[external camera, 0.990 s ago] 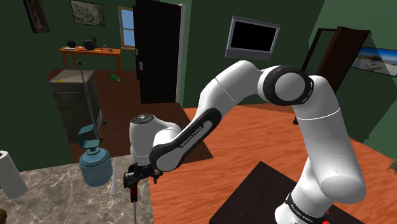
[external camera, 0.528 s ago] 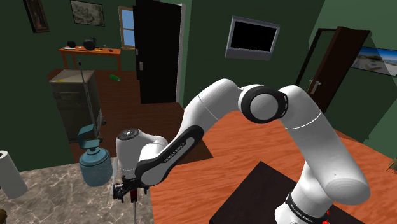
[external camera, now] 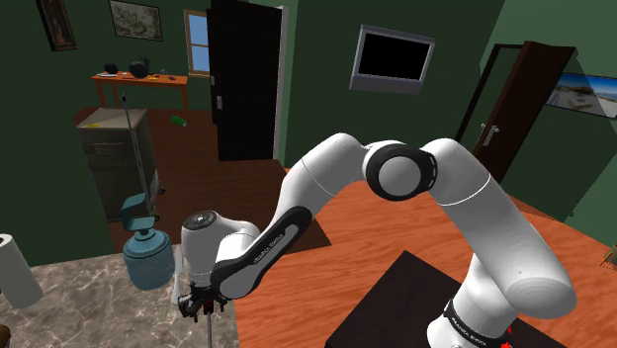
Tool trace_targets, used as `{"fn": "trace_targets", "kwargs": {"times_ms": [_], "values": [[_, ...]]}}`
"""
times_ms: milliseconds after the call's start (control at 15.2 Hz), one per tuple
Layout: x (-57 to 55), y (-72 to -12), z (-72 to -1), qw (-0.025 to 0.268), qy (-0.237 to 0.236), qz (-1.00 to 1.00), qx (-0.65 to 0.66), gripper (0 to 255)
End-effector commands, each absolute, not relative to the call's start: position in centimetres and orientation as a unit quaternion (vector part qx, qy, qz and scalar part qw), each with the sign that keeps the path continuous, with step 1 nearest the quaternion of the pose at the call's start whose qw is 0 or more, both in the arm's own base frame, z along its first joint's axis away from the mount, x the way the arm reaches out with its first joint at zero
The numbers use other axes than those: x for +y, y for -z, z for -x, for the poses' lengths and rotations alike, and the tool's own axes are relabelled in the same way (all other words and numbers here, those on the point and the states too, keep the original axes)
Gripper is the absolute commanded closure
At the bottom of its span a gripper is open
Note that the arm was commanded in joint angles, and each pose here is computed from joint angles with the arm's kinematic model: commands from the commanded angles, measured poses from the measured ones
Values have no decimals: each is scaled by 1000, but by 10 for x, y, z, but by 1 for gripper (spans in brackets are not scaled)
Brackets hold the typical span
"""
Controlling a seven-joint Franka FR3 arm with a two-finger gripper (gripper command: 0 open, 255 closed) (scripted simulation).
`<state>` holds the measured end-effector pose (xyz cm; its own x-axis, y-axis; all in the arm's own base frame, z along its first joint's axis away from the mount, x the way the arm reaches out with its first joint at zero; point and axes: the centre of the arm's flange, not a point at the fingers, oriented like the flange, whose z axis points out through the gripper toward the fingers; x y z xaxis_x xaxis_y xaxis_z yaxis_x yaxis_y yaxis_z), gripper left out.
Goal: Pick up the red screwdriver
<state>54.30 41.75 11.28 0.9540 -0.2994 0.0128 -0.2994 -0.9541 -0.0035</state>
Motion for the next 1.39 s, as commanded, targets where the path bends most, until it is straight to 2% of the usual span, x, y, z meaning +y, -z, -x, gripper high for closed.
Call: {"fn": "trace_targets", "kwargs": {"times_ms": [0, 528, 1320], "values": [[417, -110, -543, 1, 6, 988, 151, 255], [417, -111, -543, 1, 6, 988, 151, 255], [417, -174, -543, 1, 6, 988, 151, 255]]}}
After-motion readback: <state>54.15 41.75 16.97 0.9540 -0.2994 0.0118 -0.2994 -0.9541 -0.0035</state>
